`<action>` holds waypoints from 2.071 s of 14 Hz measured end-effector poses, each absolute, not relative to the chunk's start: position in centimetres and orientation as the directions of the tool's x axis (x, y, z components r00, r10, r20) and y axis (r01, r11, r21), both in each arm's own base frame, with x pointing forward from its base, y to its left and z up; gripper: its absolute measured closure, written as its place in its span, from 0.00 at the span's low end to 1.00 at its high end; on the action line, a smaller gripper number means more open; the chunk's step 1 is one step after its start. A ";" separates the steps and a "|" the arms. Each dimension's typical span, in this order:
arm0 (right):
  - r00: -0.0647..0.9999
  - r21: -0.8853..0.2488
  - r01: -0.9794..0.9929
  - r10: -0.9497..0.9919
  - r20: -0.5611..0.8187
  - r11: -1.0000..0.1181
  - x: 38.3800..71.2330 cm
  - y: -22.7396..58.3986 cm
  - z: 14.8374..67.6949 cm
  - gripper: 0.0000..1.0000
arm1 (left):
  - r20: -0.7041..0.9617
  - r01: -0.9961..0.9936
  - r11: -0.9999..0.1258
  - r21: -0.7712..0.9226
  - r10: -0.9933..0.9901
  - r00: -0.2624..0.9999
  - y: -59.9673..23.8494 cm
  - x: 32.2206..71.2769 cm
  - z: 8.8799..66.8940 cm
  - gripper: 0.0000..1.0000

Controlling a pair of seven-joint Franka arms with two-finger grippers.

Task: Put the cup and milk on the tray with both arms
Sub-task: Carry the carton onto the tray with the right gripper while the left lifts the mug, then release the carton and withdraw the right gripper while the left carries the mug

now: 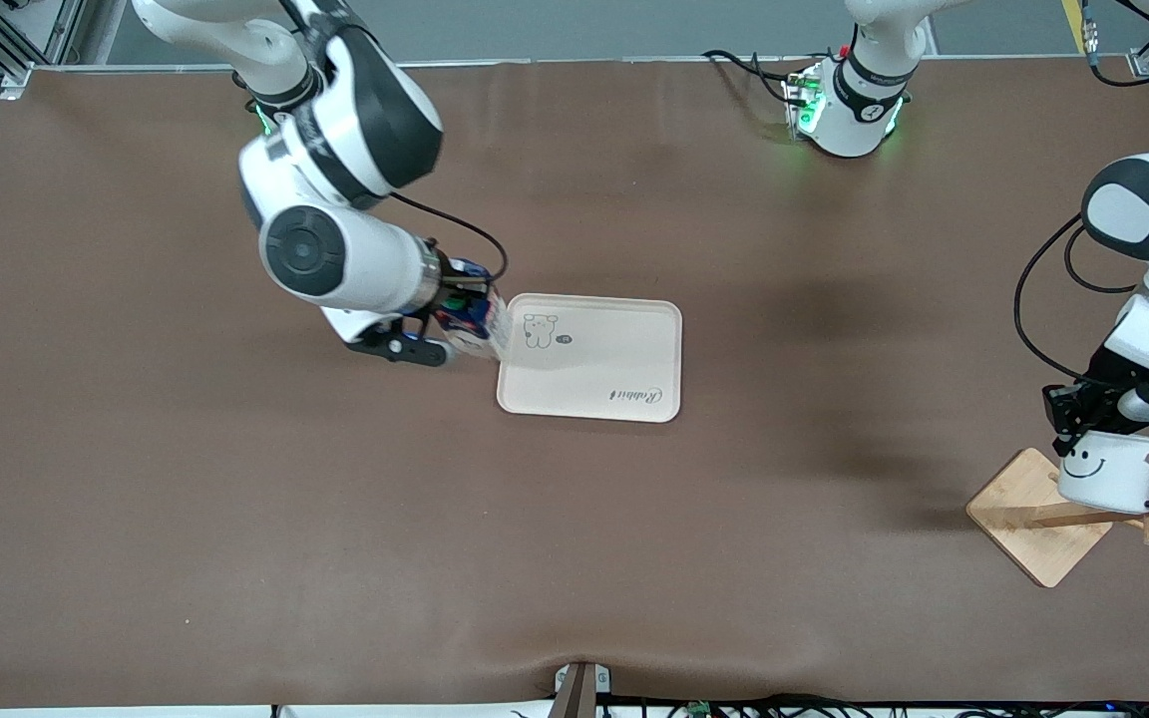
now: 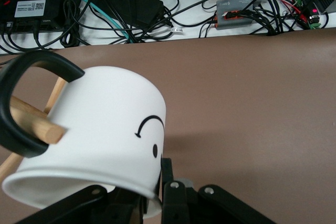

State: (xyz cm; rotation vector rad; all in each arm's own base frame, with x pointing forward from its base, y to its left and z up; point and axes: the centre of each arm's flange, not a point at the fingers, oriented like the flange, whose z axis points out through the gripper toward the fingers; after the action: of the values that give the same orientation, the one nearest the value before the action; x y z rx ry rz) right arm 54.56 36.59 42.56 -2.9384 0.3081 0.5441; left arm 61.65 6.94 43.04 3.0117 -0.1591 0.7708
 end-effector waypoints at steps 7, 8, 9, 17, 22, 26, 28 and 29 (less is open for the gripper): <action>0.925 -0.095 -0.181 -0.137 -0.353 -0.979 54.4 42.6 35.6 0.41 | 0.453 -0.117 -0.992 0.045 -0.084 0.887 3.0 61.3 44.3 0.89; 0.925 -0.092 -0.168 -0.124 -0.359 -0.981 54.3 42.8 34.9 0.41 | 0.446 -0.112 -0.992 0.054 -0.076 0.892 2.6 61.3 44.3 0.89; 0.924 -0.090 -0.160 -0.117 -0.363 -0.983 54.2 43.0 34.4 0.41 | 0.440 -0.104 -0.993 0.063 -0.066 0.896 2.3 61.3 44.2 0.89; 0.920 -0.085 -0.154 -0.111 -0.377 -0.984 54.7 42.6 35.9 0.00 | 0.311 0.002 -0.984 0.181 0.059 0.949 -5.0 60.4 43.1 0.89; 0.901 -0.078 -0.152 -0.106 -0.421 -0.985 57.2 38.4 44.4 0.00 | 0.162 0.073 -0.969 0.235 0.113 0.980 -13.6 59.1 39.6 0.89; 0.873 -0.058 -0.213 -0.163 -0.459 -0.975 59.4 31.5 49.2 0.00 | -0.001 0.143 -0.966 0.216 0.146 0.989 -22.3 57.2 37.0 0.89; 0.857 -0.080 -0.290 -0.222 -0.465 -0.954 61.0 25.1 52.3 0.00 | -0.048 0.172 -0.971 0.167 0.167 0.985 -26.1 56.5 36.0 0.89; 0.854 -0.094 -0.330 -0.254 -0.453 -0.939 61.5 22.0 53.9 0.00 | -0.064 0.188 -0.970 0.153 0.180 0.982 -28.1 56.2 35.4 0.89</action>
State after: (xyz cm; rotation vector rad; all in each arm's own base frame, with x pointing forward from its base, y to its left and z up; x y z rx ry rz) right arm 61.53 21.97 53.95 -2.8611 0.4540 0.6646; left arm 56.21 -28.15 35.42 2.9682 0.2775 -0.0746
